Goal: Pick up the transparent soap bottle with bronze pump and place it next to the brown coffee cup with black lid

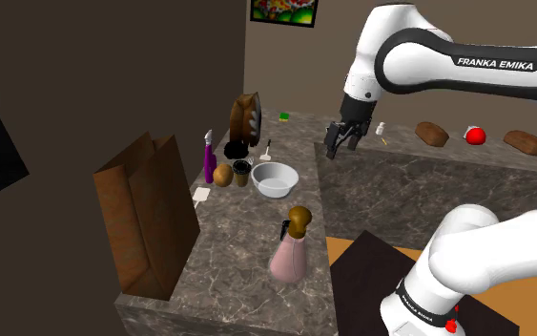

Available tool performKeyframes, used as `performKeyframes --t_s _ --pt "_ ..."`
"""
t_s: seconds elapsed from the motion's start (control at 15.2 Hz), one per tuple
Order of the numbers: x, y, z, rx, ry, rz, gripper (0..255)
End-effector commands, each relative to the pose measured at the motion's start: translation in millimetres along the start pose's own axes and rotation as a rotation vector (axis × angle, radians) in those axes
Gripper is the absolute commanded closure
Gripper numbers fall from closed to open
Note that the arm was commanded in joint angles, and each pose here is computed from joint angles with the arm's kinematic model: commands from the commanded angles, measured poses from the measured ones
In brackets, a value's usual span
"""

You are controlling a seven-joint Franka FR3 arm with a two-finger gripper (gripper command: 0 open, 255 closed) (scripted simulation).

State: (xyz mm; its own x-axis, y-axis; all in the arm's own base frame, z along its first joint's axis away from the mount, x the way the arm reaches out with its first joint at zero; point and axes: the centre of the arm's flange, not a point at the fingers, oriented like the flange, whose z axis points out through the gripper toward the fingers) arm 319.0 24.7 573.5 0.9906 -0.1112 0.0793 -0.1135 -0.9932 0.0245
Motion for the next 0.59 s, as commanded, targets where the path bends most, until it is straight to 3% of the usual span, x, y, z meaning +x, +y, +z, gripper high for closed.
performKeyframes --t_s 0.0,0.53 --pt "0.0 0.0 0.0 0.0 0.0 0.0 0" --pt "-25.3 -81.6 43.9 0.073 0.002 -0.01 0"
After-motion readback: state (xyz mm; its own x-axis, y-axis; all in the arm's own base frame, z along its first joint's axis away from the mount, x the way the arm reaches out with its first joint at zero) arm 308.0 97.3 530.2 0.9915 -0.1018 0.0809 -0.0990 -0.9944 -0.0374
